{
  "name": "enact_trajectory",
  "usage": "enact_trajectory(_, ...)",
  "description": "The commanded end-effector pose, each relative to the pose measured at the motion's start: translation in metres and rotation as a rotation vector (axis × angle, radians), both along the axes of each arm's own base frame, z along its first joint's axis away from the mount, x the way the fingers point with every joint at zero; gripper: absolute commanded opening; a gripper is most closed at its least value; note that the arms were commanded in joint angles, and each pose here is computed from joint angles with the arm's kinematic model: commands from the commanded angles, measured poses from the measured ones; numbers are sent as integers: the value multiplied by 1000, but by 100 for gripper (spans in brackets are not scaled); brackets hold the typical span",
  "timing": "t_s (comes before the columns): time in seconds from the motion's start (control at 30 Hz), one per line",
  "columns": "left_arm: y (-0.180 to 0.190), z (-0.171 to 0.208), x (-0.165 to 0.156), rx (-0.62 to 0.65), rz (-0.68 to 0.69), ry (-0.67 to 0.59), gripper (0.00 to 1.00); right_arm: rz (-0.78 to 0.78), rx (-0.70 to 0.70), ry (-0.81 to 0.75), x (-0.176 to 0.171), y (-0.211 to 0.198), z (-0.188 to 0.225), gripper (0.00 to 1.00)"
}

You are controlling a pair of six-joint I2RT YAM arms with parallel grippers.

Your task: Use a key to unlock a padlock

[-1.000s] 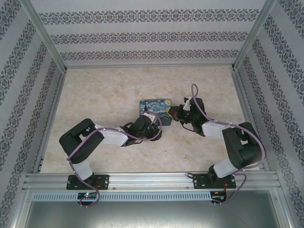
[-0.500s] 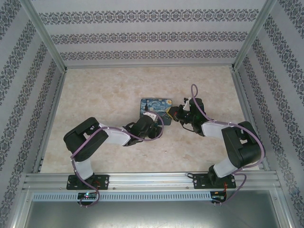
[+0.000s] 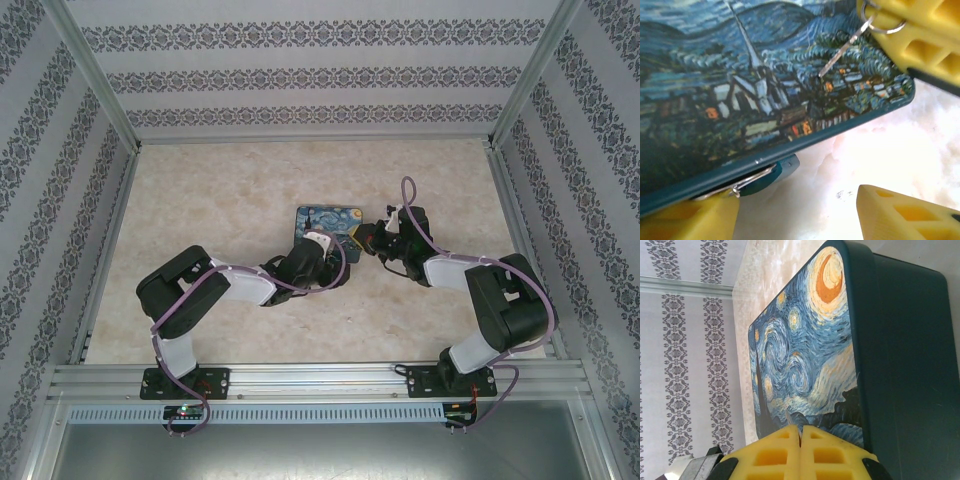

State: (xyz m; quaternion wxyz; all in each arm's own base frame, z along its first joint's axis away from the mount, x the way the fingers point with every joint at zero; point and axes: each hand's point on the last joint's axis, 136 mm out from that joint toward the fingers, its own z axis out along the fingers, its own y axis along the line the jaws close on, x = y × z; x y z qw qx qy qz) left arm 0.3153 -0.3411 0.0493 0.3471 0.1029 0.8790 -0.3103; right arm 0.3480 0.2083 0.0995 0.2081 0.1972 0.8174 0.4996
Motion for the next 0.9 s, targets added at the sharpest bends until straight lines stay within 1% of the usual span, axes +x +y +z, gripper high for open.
enact_trajectory(0.0, -1, 12, 9, -118, 47, 6, 64, -5, -20, 15, 1, 0, -9, 0)
enact_trajectory(0.2, 1, 6, 13, -203, 87, 54, 64, -5, -20, 13, 2, 0, -9, 0)
enact_trajectory(0.37, 1, -3, 12, -231, 100, 83, 64, -8, -20, 15, 2, -1, -10, 0)
enact_trajectory(0.47, -2, -4, 10, -272, 100, 98, 63, -7, -19, 15, 1, -1, -10, 0)
enact_trajectory(0.7, -1, 6, 8, -379, 132, 110, 59, -8, -21, 17, 1, -1, -11, 0)
enact_trajectory(0.87, 0, 2, 10, -384, 155, 130, 55, -11, -23, 22, 1, -2, -13, 0)
